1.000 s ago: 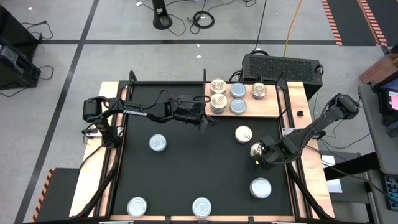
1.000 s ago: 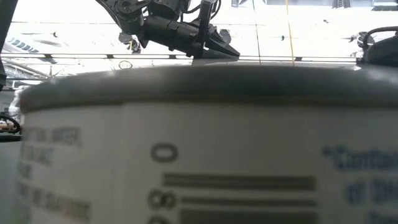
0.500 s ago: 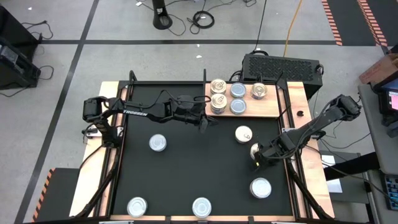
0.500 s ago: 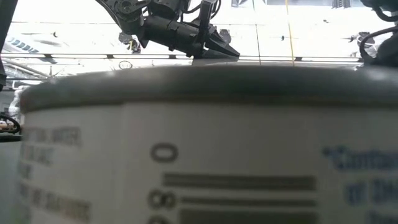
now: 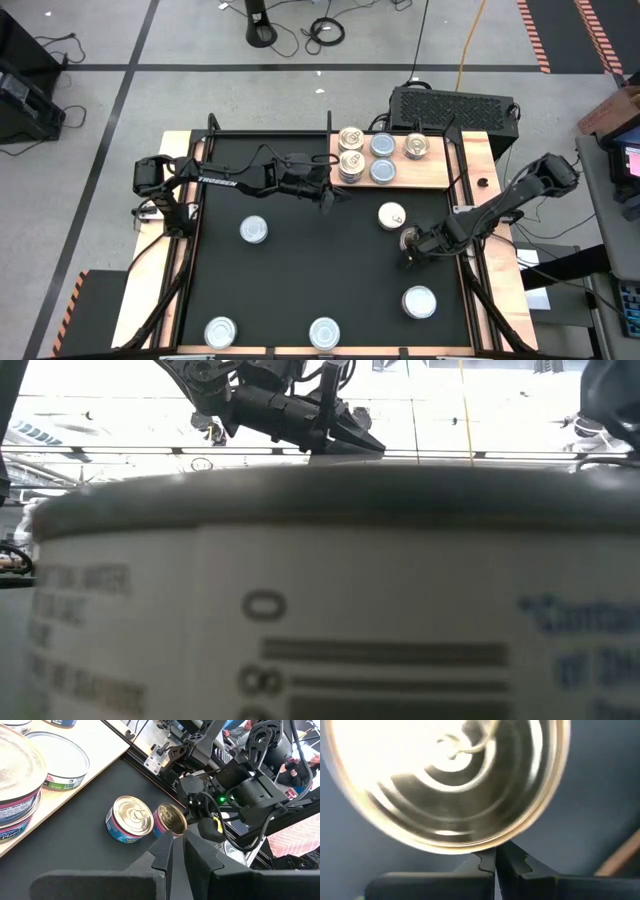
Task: Stack canned seafood by type on shelf
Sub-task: Put the blue pink tuna can on the shelf aligned with the other blue pink tuna can
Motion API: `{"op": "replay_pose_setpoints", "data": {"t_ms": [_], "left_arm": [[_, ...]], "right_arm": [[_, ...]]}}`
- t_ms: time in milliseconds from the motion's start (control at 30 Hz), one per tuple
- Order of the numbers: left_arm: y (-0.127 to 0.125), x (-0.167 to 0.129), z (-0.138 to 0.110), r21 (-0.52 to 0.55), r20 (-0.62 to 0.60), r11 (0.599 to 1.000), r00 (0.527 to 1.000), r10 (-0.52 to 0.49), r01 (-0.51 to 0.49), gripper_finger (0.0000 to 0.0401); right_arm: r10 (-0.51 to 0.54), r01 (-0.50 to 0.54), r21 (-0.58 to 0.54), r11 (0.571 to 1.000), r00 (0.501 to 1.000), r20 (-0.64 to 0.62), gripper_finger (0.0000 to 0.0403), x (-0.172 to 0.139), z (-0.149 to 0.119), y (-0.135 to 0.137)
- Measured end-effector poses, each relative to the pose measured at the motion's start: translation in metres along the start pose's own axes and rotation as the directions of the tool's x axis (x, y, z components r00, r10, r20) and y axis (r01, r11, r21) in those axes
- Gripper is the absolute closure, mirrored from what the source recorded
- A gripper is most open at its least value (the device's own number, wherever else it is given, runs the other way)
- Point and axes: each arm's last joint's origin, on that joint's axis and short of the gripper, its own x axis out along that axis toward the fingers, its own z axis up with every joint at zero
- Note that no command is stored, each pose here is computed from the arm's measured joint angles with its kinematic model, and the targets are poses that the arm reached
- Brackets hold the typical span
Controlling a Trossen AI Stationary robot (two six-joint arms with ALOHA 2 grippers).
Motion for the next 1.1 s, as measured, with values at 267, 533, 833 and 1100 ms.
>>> {"op": "replay_pose_setpoints", "data": {"t_ms": [267, 533, 833, 1100], "left_arm": [[0.002, 0.0, 0.001, -0.002, 0.003, 1.0, 1.0, 0.003, -0.003, 0.0357], [0.001, -0.001, 0.001, -0.002, -0.011, 1.0, 1.0, -0.017, 0.017, 0.0357], [0.001, -0.001, 0.0, -0.004, -0.031, 0.999, 0.999, -0.034, 0.034, 0.0357], [0.002, -0.001, 0.0, -0.005, -0.031, 0.999, 0.999, -0.032, 0.032, 0.0357]], "right_arm": [[0.144, -0.147, 0.057, 0.987, 0.988, 0.053, 0.0402, -0.002, 0.009, 0.014], [0.214, -0.213, 0.111, 0.971, 0.977, -0.004, 0.0402, -0.004, 0.003, 0.02], [0.246, -0.265, 0.242, 0.933, 0.963, 0.108, 0.0403, -0.03, -0.014, 0.012], [0.152, -0.222, 0.345, 0.912, 0.964, 0.219, 0.0403, -0.036, -0.02, -0.005]]}}
